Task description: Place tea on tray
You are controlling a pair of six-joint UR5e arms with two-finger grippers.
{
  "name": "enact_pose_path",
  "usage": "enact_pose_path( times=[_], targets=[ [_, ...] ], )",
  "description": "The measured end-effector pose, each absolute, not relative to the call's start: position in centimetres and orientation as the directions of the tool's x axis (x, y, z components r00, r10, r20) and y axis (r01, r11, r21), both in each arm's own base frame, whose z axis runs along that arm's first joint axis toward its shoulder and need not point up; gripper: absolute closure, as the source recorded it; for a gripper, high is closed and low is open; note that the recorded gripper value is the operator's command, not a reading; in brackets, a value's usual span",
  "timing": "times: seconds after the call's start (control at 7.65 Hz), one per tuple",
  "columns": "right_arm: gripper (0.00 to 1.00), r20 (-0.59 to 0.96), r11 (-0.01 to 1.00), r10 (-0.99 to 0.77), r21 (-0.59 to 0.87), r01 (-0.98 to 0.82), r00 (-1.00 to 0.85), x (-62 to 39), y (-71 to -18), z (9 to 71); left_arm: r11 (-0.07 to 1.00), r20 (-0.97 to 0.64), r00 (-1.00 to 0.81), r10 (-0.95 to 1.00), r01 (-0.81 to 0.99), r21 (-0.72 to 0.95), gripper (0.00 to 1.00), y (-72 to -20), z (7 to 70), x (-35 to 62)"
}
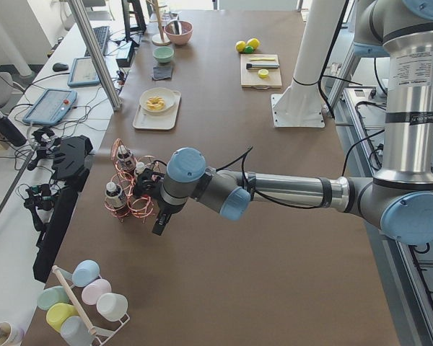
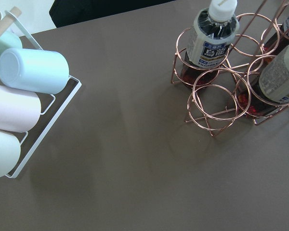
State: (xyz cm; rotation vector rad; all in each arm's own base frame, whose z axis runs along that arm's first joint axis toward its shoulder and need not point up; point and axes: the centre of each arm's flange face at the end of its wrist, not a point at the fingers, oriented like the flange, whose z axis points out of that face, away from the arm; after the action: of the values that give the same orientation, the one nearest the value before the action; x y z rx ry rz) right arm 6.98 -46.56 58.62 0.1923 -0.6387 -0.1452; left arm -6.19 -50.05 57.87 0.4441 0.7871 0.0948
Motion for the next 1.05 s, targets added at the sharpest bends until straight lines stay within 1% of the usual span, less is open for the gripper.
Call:
enact_pose_path(
  times=[0.26,0.39,0.65,1.05],
  targets=[
    [0.00,0.572,0.966,-0.208,0.248,0.074,0.793,6.9,-46.7,58.3,0.904,-0.687,0.671,0.279,0.057,0.423,0.01,-50.1,57.5,-4.2],
    [0.00,0.572,0.965,-0.208,0.250,0.073,0.793,6.9,-46.7,58.2,0.906,-0.700,0.662,0.268,0.074,0.417,0.01,-50.4,56.9,-3.8],
    [0.00,0.570,0.961,-0.218,0.265,0.075,0.792,6.9,-46.5,58.6,0.899,-0.743,0.629,0.231,0.154,0.410,0.01,-51.9,54.2,-1.9],
    [0.00,0.567,0.958,-0.227,0.278,0.075,0.792,6.9,-45.5,59.7,0.867,-0.787,0.580,0.209,0.263,0.424,0.02,-52.1,51.6,2.6]
  ],
)
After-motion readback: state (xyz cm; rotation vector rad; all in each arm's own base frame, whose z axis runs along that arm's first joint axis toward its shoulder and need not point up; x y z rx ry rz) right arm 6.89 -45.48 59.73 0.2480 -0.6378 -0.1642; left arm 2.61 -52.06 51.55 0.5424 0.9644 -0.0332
